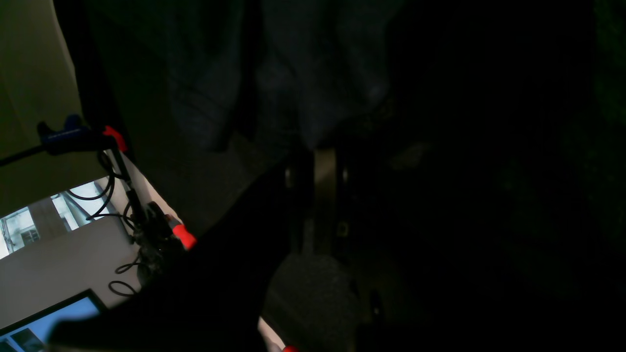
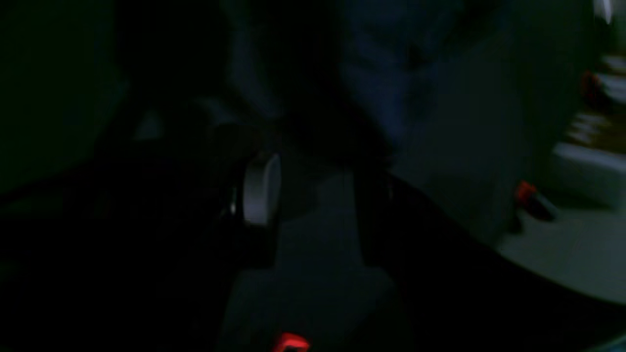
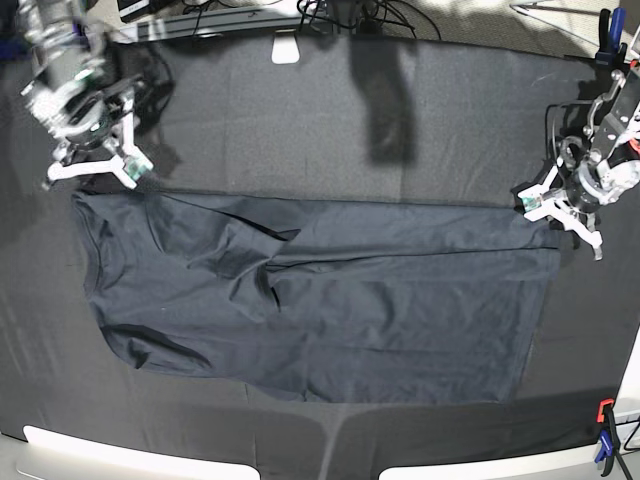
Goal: Layout the t-shirt on the table in an organized manner, then fold the t-shirt properly
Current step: 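Adjust the right gripper's grasp on the fold-edge corner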
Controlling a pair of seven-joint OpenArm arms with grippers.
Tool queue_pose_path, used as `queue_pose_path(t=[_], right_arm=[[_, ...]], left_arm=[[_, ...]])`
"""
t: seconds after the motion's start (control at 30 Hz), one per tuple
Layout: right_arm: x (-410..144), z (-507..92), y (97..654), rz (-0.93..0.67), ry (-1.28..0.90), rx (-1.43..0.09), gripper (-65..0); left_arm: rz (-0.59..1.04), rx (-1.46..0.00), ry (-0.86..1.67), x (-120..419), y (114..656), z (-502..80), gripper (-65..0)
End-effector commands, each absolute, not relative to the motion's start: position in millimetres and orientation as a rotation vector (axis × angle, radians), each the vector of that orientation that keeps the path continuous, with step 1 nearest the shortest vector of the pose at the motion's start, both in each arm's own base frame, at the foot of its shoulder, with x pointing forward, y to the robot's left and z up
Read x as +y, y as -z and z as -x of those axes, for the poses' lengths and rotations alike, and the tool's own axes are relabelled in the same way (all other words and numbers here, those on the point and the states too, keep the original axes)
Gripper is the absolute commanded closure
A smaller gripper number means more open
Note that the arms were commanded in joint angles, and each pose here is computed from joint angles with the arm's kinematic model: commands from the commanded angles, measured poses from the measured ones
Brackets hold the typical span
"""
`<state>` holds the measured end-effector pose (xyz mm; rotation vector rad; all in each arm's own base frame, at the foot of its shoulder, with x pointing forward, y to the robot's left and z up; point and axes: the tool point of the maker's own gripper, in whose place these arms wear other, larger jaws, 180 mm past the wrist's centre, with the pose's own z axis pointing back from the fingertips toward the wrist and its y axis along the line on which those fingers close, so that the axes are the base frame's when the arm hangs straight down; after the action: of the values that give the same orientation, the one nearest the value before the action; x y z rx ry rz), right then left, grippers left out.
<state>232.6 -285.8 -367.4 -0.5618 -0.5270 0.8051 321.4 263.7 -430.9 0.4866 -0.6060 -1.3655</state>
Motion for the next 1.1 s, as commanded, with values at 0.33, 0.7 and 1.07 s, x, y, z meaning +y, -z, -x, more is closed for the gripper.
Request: queue_pose_path(t=[0.33,0.7,1.07], right_arm=[[-292,-248,350,0.619,-0.796,-0.576,-24.2],[-327,-262,368,0.654,-0.735,-0.503,-32.0],[-330,-271,382,0.628,-0.811,-0.52,-32.0]], left_arm=[[-0.523,-0.604,1.36,273,422,-328,0.0],[-0.523,-0.604,1.36,273,422,-328,0.0],[-0.526,-0.606,1.358,273,422,-329,0.0]])
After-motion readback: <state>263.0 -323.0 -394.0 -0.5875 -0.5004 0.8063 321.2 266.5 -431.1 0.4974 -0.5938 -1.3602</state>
